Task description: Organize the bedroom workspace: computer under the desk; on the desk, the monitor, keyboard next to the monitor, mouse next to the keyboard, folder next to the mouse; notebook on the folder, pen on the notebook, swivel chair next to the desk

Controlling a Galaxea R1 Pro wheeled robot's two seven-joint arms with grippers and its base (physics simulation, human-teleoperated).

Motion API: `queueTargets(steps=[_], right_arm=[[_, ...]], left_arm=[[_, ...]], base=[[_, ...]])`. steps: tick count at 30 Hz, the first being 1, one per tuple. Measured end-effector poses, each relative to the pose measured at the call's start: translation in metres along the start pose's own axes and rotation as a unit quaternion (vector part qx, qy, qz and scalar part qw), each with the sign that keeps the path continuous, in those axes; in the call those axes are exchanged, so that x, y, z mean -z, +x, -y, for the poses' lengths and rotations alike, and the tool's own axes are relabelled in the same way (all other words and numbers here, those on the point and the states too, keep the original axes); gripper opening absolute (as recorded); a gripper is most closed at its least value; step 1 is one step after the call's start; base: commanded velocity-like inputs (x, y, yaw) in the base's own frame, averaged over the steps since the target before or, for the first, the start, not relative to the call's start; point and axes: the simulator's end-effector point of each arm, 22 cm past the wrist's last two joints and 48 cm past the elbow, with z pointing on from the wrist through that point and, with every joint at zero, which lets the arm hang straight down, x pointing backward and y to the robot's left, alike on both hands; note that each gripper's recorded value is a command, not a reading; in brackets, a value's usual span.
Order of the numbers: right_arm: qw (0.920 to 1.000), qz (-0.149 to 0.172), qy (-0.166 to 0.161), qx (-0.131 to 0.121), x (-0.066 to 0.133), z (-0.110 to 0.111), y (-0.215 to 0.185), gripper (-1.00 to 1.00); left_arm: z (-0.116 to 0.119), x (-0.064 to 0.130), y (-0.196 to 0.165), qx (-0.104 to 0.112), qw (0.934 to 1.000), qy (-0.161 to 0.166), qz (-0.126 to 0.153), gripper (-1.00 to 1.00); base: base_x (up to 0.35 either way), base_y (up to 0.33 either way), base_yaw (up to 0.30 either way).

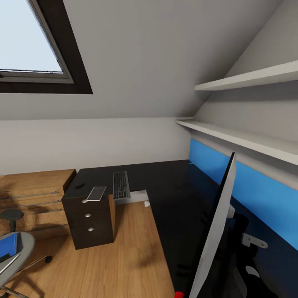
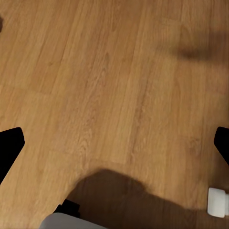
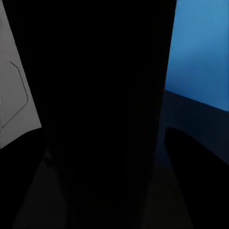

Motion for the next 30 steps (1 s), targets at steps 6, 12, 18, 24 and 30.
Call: queueTargets(steps=[6,12,18,24,30], right_arm=[[1.0000,0.001,0.000,0.000,0.000,0.000,0.000,-1.00],[1.0000,0.002,-0.001,0.001,0.000,0.000,-0.001,-1.00],[1.0000,0.002,-0.002,0.001,0.000,-0.002,-0.001,-1.00],[0.9999,-0.004,-0.009,-0.004,0.004,-0.015,0.004,-1.00],[0.9999,-0.005,-0.007,-0.010,0.005,-0.017,0.006,-1.00]], left_arm=[[0.000,0.000,0.000,0.000,1.0000,0.000,0.000,1.00],[0.000,0.000,0.000,0.000,1.0000,0.000,0.000,1.00],[0.000,0.000,0.000,0.000,1.0000,0.000,0.000,1.00],[0.000,0.000,0.000,0.000,1.0000,0.000,0.000,1.00],[0.000,0.000,0.000,0.000,1.0000,0.000,0.000,1.00]], base=[[0.000,0.000,0.000],[0.000,0.000,0.000],[0.000,0.000,0.000],[0.000,0.000,0.000],[0.000,0.000,0.000]])
